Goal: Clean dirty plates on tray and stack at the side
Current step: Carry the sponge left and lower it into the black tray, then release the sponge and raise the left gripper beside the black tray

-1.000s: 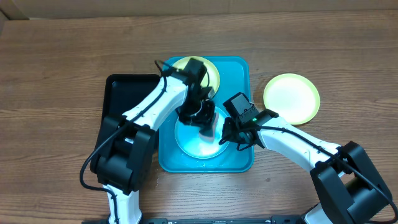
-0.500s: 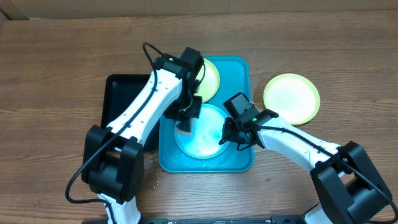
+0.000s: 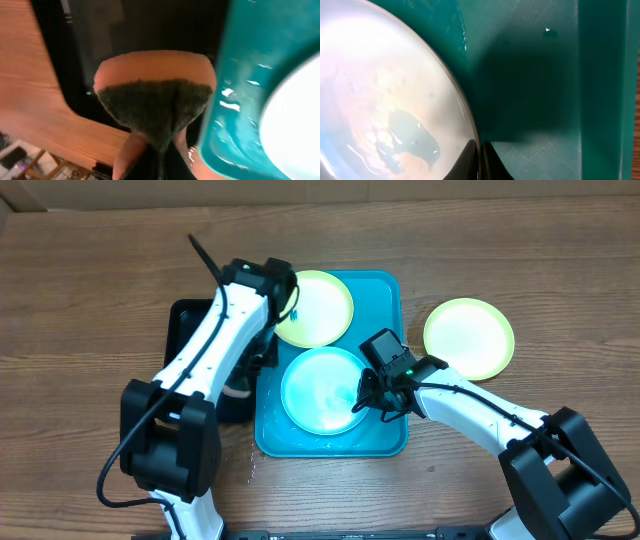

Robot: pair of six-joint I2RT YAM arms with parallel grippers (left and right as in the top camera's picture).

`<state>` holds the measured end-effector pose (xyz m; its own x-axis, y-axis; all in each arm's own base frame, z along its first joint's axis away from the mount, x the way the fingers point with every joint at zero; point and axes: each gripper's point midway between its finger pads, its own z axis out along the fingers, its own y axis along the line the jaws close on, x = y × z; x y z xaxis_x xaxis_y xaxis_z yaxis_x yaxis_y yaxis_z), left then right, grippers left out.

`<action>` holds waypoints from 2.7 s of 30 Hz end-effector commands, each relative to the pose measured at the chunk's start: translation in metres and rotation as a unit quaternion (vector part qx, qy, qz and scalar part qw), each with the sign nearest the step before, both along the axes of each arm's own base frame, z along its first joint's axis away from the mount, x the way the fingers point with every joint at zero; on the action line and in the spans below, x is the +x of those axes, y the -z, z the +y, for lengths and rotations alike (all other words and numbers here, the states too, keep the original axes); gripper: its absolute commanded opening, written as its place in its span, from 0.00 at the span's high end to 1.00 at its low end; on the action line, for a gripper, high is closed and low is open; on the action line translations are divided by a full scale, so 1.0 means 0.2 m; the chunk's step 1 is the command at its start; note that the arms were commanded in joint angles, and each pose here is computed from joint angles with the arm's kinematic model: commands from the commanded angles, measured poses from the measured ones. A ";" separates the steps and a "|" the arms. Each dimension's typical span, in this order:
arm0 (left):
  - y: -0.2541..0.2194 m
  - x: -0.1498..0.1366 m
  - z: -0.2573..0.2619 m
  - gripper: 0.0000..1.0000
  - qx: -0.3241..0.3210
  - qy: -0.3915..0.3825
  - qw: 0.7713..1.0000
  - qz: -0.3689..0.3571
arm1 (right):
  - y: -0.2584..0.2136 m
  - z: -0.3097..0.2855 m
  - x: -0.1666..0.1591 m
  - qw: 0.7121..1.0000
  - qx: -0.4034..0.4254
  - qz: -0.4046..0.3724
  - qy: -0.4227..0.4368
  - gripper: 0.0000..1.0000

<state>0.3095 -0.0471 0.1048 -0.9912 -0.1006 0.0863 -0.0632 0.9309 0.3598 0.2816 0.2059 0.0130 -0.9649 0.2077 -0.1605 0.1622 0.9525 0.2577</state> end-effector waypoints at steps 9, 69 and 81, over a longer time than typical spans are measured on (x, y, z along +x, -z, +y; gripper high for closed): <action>-0.01 0.03 0.36 0.96 0.015 -0.121 0.992 -0.031 | -0.03 0.02 0.02 1.000 0.005 -0.010 0.000 0.96; 0.09 0.17 0.43 0.35 -0.210 -0.111 0.969 -0.064 | -0.03 0.02 0.02 1.000 0.005 -0.010 0.000 0.92; -0.49 0.20 0.44 0.34 -0.204 -0.107 0.950 -0.210 | -0.03 0.02 0.02 1.000 0.005 -0.010 0.000 0.74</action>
